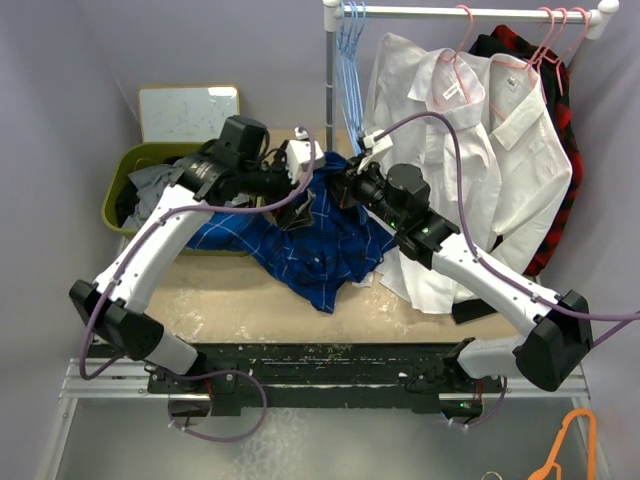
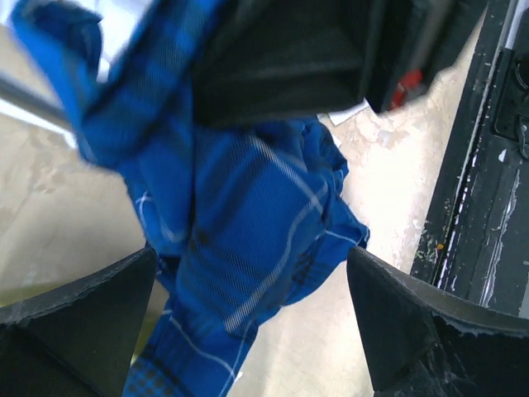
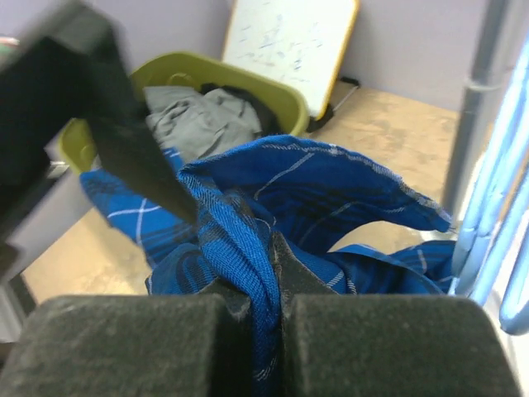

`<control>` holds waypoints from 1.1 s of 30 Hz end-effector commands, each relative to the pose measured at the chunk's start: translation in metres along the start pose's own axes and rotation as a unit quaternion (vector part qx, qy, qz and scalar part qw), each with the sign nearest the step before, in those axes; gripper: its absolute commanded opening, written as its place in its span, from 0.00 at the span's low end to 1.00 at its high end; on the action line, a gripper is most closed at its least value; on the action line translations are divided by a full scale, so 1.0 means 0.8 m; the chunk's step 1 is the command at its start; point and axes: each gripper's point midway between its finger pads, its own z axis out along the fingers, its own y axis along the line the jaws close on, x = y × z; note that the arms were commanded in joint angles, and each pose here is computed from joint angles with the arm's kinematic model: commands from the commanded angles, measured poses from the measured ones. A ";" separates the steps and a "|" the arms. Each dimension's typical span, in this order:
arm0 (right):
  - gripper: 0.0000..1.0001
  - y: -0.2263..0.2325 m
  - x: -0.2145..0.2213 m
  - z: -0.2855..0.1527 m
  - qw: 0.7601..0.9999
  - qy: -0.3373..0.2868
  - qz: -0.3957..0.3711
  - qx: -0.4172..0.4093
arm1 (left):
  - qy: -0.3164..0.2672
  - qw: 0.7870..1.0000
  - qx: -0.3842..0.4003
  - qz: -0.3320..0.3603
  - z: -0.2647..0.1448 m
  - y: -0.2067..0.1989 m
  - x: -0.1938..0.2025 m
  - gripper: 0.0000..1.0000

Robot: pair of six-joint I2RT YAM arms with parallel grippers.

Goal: Place the shirt on the hanger

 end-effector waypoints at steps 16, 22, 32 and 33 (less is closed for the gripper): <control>0.57 0.090 -0.053 -0.045 0.980 -0.060 0.059 -0.178 | -0.053 0.994 -0.098 0.000 -0.020 0.035 -0.031 0.00; 1.00 0.070 -0.053 -0.059 0.986 -0.080 0.037 -0.141 | -0.065 0.978 -0.197 -0.035 -0.096 0.077 -0.029 0.00; 1.00 0.048 0.048 -0.076 0.989 -0.026 -0.007 -0.144 | -0.056 0.958 -0.281 -0.027 -0.165 0.080 -0.038 0.00; 1.00 0.038 0.068 -0.074 0.991 -0.017 -0.006 -0.131 | -0.056 0.955 -0.291 -0.026 -0.172 0.082 -0.041 0.00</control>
